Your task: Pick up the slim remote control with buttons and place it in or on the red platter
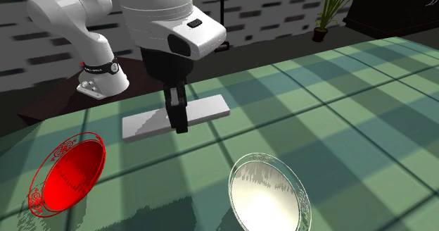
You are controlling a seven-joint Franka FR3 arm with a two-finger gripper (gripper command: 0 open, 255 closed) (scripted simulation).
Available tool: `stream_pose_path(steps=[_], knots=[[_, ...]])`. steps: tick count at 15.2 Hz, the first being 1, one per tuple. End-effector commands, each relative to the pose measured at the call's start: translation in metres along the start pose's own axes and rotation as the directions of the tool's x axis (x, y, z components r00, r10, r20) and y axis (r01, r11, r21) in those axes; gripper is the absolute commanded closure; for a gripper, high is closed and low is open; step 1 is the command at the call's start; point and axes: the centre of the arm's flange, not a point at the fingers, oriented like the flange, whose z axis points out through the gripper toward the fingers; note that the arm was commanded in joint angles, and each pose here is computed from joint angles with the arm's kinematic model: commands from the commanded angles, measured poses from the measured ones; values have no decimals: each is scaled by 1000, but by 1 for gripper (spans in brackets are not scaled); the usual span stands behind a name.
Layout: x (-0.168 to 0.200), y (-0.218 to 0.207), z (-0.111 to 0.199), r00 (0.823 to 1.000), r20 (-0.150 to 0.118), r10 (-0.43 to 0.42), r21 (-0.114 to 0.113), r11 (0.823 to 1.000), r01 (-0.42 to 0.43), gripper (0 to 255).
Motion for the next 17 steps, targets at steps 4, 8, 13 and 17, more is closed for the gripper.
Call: stream_pose_path(steps=[4, 8, 13, 17], knots=[[-66, 2, 1, 1000, -1, -1, 0, 1000, 1, 255], [-118, 5, 1, 1000, -1, -1, 0, 1000, 1, 255], [-184, 9, 1, 1000, -1, -1, 0, 1000, 1, 255], [-226, 12, 6, 1000, -1, -1, 0, 1000, 1, 255]])
